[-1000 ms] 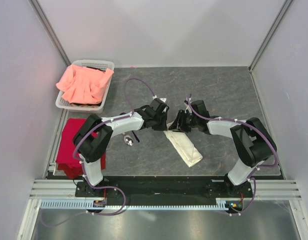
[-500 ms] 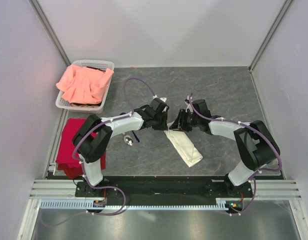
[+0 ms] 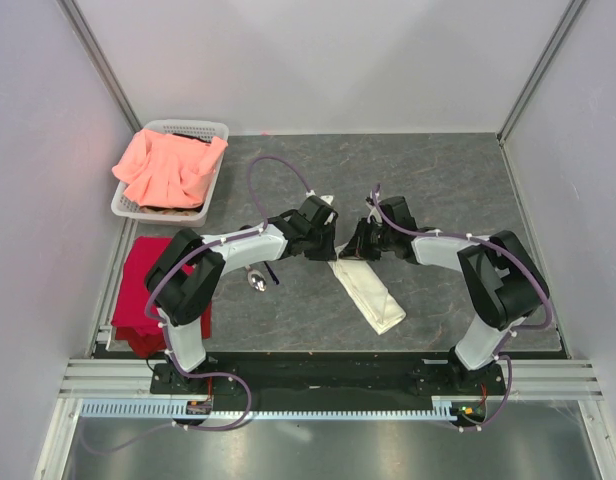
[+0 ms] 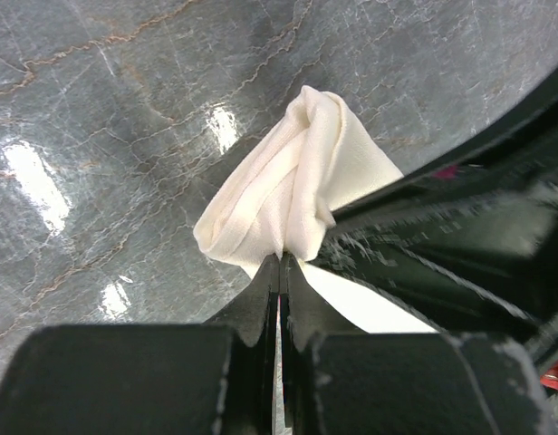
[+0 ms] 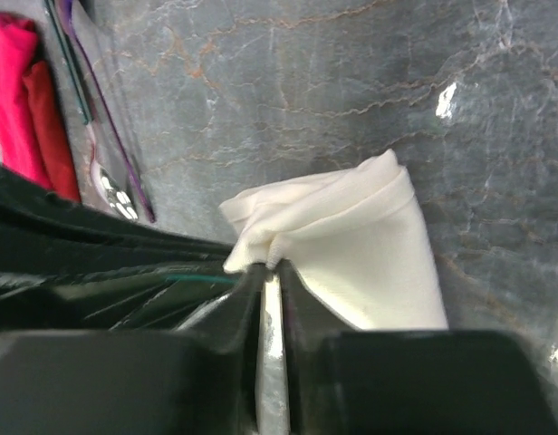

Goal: Fold the napkin into a case and place the utensils inside
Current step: Grasp the top corner of the square folded napkin from the folded napkin.

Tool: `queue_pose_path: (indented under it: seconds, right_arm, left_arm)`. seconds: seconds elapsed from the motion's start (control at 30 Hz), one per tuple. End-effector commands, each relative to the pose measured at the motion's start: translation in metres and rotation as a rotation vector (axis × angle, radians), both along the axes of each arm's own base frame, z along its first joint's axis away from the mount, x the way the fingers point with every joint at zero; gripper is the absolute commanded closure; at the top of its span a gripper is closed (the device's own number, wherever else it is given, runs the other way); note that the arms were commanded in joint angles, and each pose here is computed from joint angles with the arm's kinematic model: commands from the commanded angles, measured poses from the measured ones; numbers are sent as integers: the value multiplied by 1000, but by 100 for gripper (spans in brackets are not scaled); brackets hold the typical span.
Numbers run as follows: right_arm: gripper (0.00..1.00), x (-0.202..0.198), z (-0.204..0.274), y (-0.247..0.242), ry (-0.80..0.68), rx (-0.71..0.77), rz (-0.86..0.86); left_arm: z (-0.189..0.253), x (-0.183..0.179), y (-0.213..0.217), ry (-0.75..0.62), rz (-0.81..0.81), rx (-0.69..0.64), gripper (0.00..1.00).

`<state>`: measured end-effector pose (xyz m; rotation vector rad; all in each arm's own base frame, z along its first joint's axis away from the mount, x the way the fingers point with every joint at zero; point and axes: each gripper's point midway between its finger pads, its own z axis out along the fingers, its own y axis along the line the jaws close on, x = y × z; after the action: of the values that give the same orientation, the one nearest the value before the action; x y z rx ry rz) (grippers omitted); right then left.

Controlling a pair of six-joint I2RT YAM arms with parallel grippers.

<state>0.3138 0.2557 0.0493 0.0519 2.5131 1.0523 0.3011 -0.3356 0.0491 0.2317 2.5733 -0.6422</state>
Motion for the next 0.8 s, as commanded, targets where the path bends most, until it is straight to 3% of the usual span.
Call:
queue_pose_path:
  seconds: [0.0, 0.2, 0.43, 0.6, 0.7, 0.77]
  right_arm:
    - [98, 14, 3, 5, -48, 16, 13]
    - [100, -3, -1, 7, -23, 52, 48]
    - [100, -10, -19, 38, 40, 129, 78]
    - [100, -8, -21, 34, 12, 96, 86]
    - [100, -10, -19, 32, 13, 80, 95]
    - [94, -14, -22, 29, 23, 58, 114]
  left_arm:
    - [22, 2, -12, -20, 6, -91, 98]
    - [36, 10, -10, -86, 51, -131, 98]
    - [43, 4, -26, -68, 27, -252, 98]
    - [17, 4, -9, 54, 134, -217, 98]
    - [14, 8, -2, 49, 162, -218, 98]
    - [19, 11, -4, 34, 148, -220, 98]
